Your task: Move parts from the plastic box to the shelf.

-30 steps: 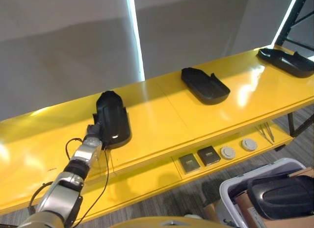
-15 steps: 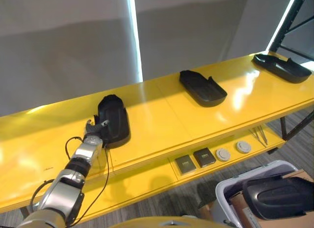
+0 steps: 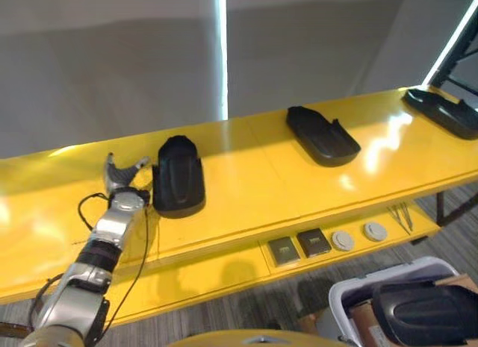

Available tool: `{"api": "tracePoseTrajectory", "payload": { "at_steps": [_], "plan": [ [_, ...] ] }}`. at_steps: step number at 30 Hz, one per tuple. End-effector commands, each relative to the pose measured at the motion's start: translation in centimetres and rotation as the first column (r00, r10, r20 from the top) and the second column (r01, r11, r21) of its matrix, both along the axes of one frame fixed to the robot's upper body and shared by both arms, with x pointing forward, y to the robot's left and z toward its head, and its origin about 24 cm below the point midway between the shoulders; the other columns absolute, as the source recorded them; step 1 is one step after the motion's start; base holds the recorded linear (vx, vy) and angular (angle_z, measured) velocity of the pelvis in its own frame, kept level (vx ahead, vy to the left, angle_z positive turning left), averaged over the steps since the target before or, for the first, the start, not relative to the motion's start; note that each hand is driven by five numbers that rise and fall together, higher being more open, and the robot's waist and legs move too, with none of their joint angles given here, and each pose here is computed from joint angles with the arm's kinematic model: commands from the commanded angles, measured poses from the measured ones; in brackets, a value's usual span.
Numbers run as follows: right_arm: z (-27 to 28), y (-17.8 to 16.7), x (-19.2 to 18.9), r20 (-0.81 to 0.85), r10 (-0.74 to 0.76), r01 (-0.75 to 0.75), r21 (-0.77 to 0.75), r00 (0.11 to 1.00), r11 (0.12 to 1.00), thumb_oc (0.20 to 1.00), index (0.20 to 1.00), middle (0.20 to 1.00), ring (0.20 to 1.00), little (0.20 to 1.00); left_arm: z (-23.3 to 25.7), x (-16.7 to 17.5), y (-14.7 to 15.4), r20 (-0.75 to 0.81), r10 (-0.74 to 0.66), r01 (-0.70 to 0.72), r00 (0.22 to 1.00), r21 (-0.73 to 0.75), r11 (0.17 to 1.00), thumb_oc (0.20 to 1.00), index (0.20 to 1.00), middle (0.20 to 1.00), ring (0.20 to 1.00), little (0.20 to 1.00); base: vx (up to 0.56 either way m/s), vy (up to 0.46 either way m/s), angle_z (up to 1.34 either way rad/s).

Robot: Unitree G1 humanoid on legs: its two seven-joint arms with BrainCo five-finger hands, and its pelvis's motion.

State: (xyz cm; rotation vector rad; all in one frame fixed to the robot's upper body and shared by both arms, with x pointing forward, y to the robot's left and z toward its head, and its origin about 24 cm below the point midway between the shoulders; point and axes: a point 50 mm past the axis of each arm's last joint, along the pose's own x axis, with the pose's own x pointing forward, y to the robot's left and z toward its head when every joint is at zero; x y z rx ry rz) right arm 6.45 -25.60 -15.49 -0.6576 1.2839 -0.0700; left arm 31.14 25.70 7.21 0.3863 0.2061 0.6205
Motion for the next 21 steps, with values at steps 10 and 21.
{"api": "tracePoseTrajectory", "payload": {
  "at_steps": [10, 21],
  "plan": [
    [0.9, -0.6, 2.3, 0.056, 0.047, -0.044, -0.046, 0.997, 0.998, 1.000, 1.000, 1.000, 1.000, 1.000, 7.4, -2.3, -3.1, 0.418, -0.513, 0.594, 0.749, -0.083, 0.800, 1.000, 1.000, 1.000, 1.000, 1.000, -0.03, 0.063, 0.15],
    [1.3, -1.2, 2.6, 0.078, 0.032, -0.029, -0.048, 0.996, 0.998, 1.000, 1.000, 1.000, 1.000, 1.000, 4.4, -7.3, -9.9, 0.635, -0.707, 0.935, 0.311, -0.336, 0.109, 0.200, 0.200, 0.200, 0.200, 0.200, -0.01, 0.039, 0.03]
  ]
}}
